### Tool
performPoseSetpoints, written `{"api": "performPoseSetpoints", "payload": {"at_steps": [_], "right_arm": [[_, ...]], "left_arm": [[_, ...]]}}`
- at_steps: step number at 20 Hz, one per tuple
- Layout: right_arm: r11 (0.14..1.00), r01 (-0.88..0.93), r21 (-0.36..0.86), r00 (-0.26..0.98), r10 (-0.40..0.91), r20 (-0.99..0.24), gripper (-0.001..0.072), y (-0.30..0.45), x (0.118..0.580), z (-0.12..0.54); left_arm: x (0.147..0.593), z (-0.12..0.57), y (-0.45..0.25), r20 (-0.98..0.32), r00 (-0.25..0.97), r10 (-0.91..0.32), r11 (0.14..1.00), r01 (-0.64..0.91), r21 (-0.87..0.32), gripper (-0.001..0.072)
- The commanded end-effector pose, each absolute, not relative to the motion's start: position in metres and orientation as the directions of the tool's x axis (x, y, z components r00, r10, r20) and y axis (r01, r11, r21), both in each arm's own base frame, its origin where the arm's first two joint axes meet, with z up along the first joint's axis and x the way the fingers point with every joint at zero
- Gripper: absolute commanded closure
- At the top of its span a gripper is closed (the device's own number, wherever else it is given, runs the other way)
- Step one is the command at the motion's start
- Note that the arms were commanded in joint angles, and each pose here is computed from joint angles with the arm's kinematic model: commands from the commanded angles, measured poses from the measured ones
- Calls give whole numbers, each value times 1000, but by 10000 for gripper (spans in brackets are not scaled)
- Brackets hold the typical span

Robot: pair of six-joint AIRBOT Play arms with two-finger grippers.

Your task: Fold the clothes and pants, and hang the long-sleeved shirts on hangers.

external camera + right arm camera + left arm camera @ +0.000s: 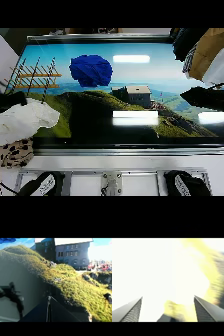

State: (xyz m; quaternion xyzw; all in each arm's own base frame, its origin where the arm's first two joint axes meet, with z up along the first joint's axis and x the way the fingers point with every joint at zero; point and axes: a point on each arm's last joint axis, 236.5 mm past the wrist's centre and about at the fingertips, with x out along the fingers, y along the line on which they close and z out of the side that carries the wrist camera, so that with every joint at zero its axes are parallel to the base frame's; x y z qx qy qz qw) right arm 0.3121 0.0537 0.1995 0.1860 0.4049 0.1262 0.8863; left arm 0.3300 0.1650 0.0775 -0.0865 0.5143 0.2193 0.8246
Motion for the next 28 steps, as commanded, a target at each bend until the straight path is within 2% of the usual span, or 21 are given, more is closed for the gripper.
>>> {"api": "performPoseSetpoints", "payload": {"at_steps": [1,5,11,12,14,15,18,21,24,26,28], "right_arm": [[899,-74,432,640,375,-670,697,54,312,200],[899,-74,432,640,375,-670,697,54,312,200],[899,-74,433,640,375,-670,697,54,312,200],[899,-74,433,640,375,-670,697,54,312,200],[898,-74,433,640,376,-670,698,54,312,200],[898,-74,433,640,376,-670,697,54,312,200],[898,-74,433,640,376,-670,697,54,312,200],[898,-74,433,640,376,-670,697,54,312,200],[898,-74,434,640,376,-670,697,54,312,200],[908,-65,414,641,357,-680,697,50,312,198],[912,-58,406,641,346,-685,697,47,312,196]], "left_arm": [[283,43,224,-886,296,355,781,-616,107,-13],[278,-19,237,-922,225,317,771,-628,112,-13],[286,-70,239,-950,165,264,766,-634,103,-13],[285,-73,239,-953,155,259,759,-644,101,40],[284,-71,238,-953,157,259,757,-646,100,591],[287,-61,238,-946,179,271,755,-648,94,699],[309,13,213,-900,329,287,782,-622,21,699],[333,123,128,-787,581,207,885,-454,-102,699],[333,216,17,-603,798,13,967,-163,-194,700],[318,250,-52,-521,838,-160,963,16,-270,700],[307,268,-114,-470,820,-327,925,176,-336,700]]}}
